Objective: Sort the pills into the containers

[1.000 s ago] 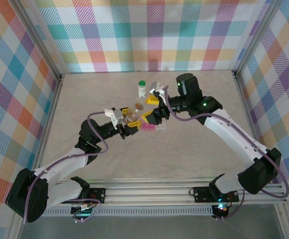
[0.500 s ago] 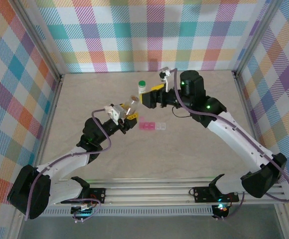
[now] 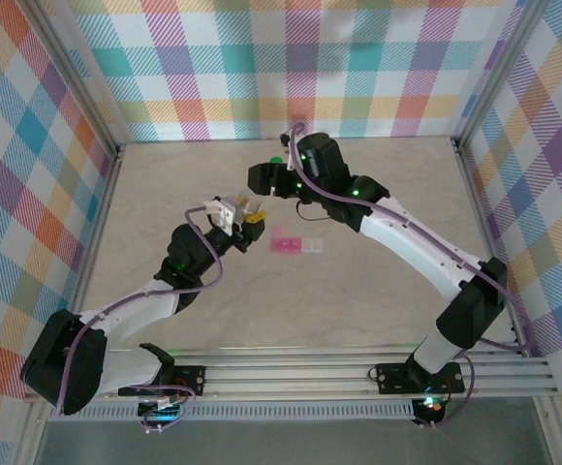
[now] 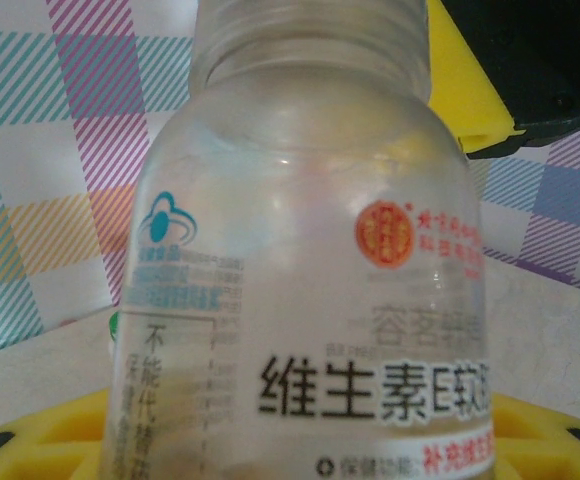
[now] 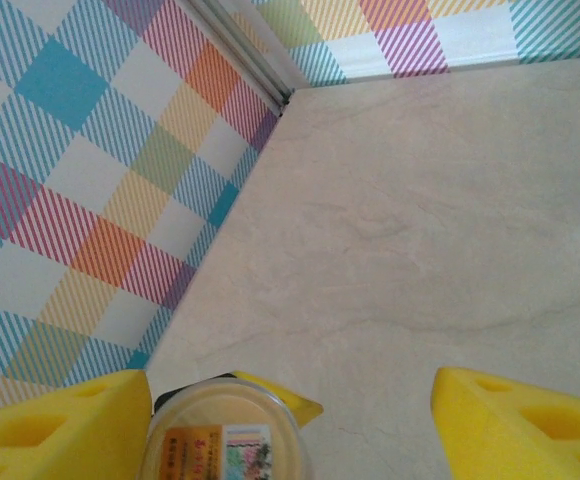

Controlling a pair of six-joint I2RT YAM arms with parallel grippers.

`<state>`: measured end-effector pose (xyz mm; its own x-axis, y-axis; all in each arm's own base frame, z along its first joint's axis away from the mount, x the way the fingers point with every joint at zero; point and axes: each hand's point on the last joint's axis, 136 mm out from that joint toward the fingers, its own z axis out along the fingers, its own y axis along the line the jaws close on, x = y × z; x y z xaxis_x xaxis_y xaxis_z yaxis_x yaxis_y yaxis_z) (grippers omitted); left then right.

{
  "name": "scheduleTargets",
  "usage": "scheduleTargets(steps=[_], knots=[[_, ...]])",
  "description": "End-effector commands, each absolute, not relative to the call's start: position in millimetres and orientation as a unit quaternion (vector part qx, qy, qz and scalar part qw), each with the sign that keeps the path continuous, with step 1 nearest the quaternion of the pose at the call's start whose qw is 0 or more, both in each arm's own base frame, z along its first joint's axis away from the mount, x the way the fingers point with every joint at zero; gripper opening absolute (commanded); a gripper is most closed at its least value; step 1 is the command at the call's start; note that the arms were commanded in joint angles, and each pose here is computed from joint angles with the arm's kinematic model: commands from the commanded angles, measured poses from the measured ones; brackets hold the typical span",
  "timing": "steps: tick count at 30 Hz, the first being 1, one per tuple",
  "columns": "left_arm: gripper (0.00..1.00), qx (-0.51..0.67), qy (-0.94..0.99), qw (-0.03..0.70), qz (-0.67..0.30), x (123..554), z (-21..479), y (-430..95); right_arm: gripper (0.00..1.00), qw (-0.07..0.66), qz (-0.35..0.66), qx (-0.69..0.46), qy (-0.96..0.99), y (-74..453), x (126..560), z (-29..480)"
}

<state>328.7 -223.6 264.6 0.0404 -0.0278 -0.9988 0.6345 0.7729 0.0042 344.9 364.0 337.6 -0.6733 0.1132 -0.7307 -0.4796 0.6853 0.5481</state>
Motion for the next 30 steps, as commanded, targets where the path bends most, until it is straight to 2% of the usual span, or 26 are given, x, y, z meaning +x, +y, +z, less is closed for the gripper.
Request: scheduleTargets(steps=[1,6,22,26,30], knots=[[0.00,0.228,0.623,0.708,-0.241,330.7,290.2,-225.3,0.75,0.393,0.393,-0.106,0.825,370.2,343.9,352.6],[0.00,0.227,0.628,0.705,-0.241,331.3,286.8,-226.9,0.71,0.380,0.397,-0.108,0.828,377.5,344.6,344.2],[0.00,0.230,0.623,0.707,-0.244,331.6,293.0,-230.8,0.43,0.358,0.425,-0.108,0.824,384.8,334.1,329.5],[0.00,0.234,0.616,0.708,-0.254,329.3,298.0,-233.3,0.35,0.368,0.451,-0.135,0.802,385.1,321.9,333.1],[0.00,0.268,0.592,0.703,-0.289,313.8,303.6,-241.3,0.29,0.395,0.476,-0.225,0.753,384.1,296.5,344.4]])
